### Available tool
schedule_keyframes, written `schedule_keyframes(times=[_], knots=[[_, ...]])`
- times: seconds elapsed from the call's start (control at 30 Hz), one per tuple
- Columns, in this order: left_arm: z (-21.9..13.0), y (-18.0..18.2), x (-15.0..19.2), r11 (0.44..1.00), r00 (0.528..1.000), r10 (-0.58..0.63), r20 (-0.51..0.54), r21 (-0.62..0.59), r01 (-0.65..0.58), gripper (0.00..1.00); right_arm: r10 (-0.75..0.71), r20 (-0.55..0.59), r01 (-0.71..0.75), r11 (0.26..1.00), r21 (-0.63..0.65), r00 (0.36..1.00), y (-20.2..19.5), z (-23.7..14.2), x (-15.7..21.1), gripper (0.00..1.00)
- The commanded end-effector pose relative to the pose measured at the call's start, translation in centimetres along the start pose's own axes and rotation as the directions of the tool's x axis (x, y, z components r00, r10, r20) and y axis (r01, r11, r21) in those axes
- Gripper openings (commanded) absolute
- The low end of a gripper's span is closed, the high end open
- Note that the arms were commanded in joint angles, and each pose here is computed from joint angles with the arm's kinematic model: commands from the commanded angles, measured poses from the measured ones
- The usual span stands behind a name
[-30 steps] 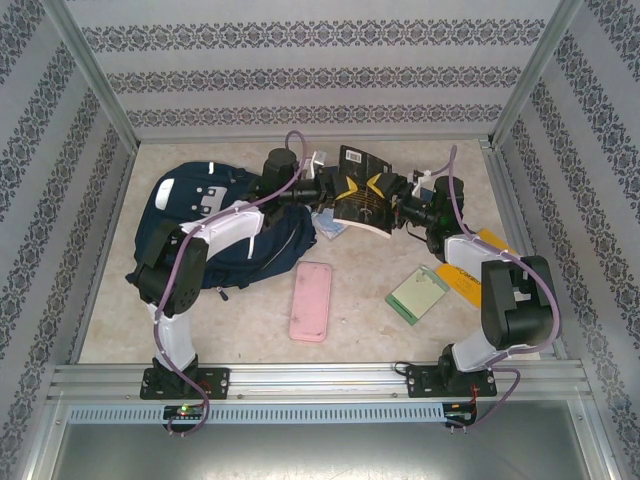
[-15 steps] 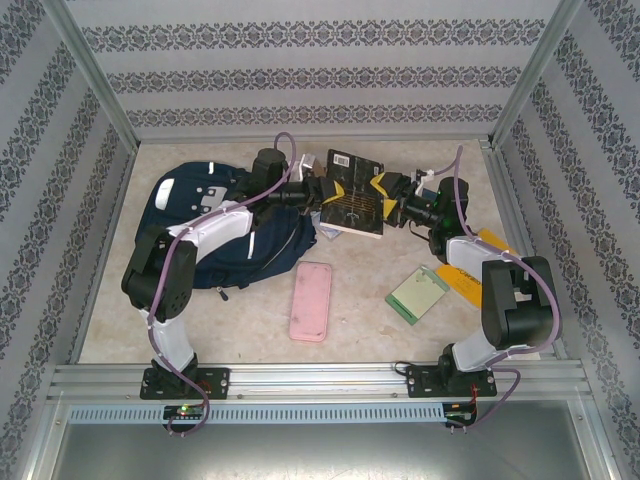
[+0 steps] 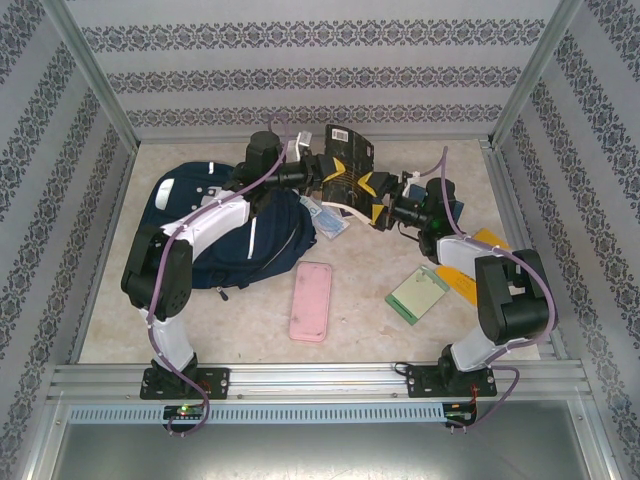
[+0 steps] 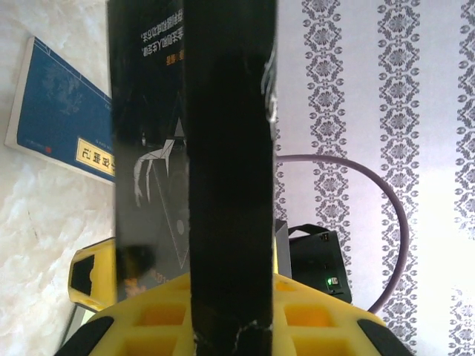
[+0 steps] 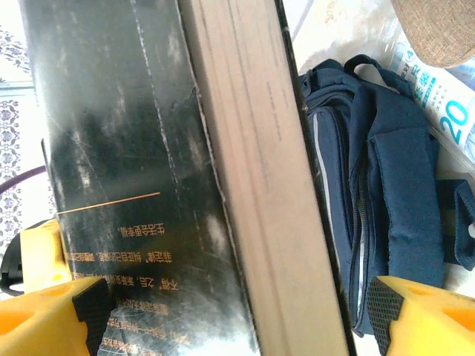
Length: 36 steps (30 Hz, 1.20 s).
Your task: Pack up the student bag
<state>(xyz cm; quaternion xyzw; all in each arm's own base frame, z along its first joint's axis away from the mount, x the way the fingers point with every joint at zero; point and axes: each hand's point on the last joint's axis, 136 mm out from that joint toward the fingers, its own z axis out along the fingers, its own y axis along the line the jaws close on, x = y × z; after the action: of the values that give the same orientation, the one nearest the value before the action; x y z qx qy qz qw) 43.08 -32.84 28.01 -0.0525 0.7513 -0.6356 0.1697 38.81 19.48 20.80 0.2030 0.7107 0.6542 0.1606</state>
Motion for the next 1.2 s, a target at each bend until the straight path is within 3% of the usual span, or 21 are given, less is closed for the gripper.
schedule_keyframes(times=[0.0,0.5,0.63,0.77,0.87,0.9,0.93,0.97,1.03,1.1,1.17], knots=[[-0.5,-2.8,-0.8,0.993,0.997,0.077,0.032,0.084,-0.079,0.00,-0.046,-0.027,0.044,0.997,-0.058,0.999,2.3,0.6,0.3,0.90],[-2.3,2.0,2.7,0.996,0.995,0.064,-0.073,-0.055,-0.068,0.00,-0.110,-0.005,0.109,0.988,-0.111,0.994,5.6,-1.6,-1.6,0.67],[-2.4,2.2,3.4,0.996,0.993,0.068,-0.100,-0.058,-0.074,0.00,-0.110,-0.008,0.108,0.989,-0.103,0.994,5.4,-1.5,-1.7,0.56],[-2.6,2.1,3.8,0.995,0.989,0.078,-0.122,-0.054,-0.086,0.00,-0.109,-0.032,0.107,0.991,-0.080,0.994,4.5,-1.1,-1.5,0.34],[-2.7,1.8,4.2,0.994,0.986,0.086,-0.145,-0.048,-0.094,0.00,-0.114,-0.049,0.111,0.992,-0.058,0.992,3.7,-0.7,-1.1,0.28],[-2.8,1.6,4.3,0.994,0.984,0.094,-0.149,-0.046,-0.101,0.00,-0.128,-0.053,0.125,0.991,-0.057,0.990,3.7,-0.6,-0.9,0.18],[-3.0,1.7,4.5,0.993,0.983,0.098,-0.154,-0.056,-0.107,0.04,-0.118,-0.062,0.116,0.992,-0.041,0.991,3.2,-0.4,-0.7,0.05],[-3.1,1.9,4.6,0.990,0.982,0.103,-0.159,-0.075,-0.116,0.06,-0.118,-0.066,0.116,0.993,-0.033,0.991,3.0,-0.3,-0.6,0.00],[-3.7,2.5,4.9,0.978,0.977,0.128,-0.171,-0.141,-0.153,0.17,-0.122,-0.060,0.121,0.992,-0.021,0.991,2.6,-0.3,-0.6,0.00],[-4.7,3.7,5.0,0.949,0.970,0.156,-0.186,-0.244,-0.199,0.36,-0.133,-0.050,0.132,0.991,-0.014,0.990,2.4,-0.4,-0.6,0.00],[-6.3,5.1,4.4,0.890,0.964,0.194,-0.184,-0.381,-0.252,0.41,-0.145,-0.045,0.146,0.989,0.009,0.988,2.0,-0.7,-0.5,0.00]])
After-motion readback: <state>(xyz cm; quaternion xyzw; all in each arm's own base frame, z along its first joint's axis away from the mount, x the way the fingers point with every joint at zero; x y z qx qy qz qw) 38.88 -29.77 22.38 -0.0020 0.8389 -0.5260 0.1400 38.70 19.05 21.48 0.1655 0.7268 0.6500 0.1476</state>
